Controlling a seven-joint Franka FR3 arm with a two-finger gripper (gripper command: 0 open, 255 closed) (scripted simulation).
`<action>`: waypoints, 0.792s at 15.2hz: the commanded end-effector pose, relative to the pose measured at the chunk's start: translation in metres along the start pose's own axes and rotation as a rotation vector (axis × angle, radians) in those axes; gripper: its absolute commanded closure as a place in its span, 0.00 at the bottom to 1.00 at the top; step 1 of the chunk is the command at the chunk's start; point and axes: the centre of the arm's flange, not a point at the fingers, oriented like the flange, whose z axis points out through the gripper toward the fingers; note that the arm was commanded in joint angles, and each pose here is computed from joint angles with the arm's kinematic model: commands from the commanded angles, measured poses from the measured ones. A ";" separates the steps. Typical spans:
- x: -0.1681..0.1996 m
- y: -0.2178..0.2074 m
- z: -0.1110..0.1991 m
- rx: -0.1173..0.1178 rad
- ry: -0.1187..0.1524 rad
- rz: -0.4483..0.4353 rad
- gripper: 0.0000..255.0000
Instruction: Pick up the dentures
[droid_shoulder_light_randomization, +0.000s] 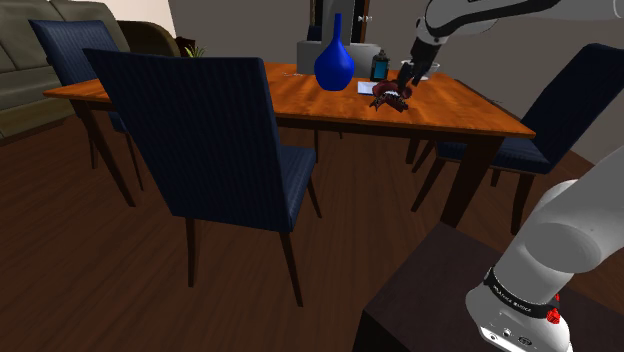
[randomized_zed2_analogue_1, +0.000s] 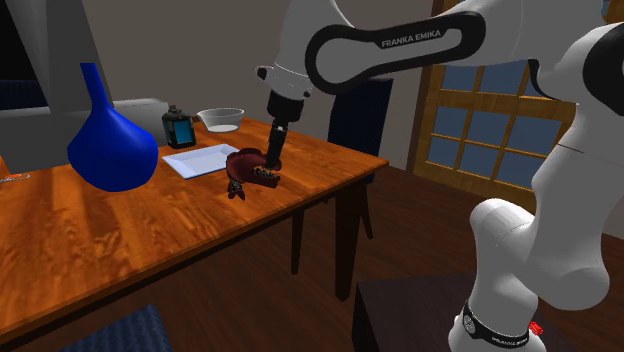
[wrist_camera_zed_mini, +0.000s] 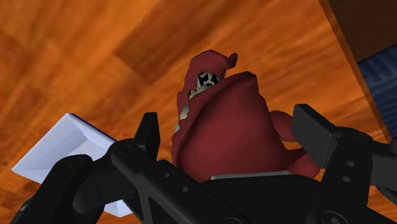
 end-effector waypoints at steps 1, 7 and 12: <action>-0.003 -0.001 0.010 0.000 0.001 0.000 0.00; -0.006 -0.003 0.018 0.000 0.001 0.000 1.00; -0.006 -0.004 0.017 0.000 0.001 0.000 1.00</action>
